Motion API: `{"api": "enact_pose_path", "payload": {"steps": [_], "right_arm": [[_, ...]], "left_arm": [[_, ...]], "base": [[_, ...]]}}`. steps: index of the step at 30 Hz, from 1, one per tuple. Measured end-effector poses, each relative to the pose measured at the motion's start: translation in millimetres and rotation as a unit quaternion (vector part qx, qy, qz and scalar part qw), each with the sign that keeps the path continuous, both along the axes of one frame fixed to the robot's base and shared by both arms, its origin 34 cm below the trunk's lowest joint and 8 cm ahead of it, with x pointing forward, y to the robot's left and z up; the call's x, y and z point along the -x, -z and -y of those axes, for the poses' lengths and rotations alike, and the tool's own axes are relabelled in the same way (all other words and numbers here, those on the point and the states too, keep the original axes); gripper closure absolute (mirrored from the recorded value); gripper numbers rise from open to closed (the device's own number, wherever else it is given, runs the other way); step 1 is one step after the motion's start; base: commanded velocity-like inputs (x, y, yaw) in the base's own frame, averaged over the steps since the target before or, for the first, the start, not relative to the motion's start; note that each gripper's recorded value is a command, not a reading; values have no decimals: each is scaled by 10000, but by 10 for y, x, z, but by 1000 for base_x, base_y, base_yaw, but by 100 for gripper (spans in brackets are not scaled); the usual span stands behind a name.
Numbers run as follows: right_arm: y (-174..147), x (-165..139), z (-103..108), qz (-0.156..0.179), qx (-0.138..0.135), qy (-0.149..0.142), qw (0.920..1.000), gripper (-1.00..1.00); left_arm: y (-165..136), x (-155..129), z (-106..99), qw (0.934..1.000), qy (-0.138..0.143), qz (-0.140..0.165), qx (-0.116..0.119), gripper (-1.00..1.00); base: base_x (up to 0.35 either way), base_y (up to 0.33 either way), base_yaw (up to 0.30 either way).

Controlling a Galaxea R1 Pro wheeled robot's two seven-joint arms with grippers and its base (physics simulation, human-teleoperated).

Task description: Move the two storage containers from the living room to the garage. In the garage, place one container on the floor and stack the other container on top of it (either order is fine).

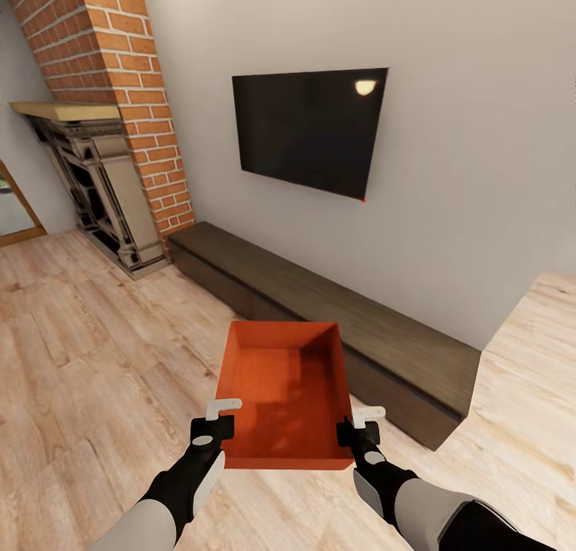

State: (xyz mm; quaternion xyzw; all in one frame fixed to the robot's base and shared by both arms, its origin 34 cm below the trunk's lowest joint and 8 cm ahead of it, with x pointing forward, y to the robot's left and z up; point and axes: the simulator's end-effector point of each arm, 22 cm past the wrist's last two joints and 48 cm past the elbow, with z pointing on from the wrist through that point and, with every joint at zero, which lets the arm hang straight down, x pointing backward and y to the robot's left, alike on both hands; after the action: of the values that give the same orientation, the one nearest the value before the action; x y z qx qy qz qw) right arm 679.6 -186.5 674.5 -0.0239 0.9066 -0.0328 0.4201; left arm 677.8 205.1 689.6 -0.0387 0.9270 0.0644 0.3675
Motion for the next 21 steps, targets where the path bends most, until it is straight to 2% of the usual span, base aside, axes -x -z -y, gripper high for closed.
{"api": "enact_pose_path", "payload": {"steps": [21], "right_arm": [[-189, -83, 0, 175, 3, -5, 9998, 100]], "left_arm": [[-185, -75, 1, 9998, -8, 178, 8, 100]], "base": [[0, 0, 0]]}}
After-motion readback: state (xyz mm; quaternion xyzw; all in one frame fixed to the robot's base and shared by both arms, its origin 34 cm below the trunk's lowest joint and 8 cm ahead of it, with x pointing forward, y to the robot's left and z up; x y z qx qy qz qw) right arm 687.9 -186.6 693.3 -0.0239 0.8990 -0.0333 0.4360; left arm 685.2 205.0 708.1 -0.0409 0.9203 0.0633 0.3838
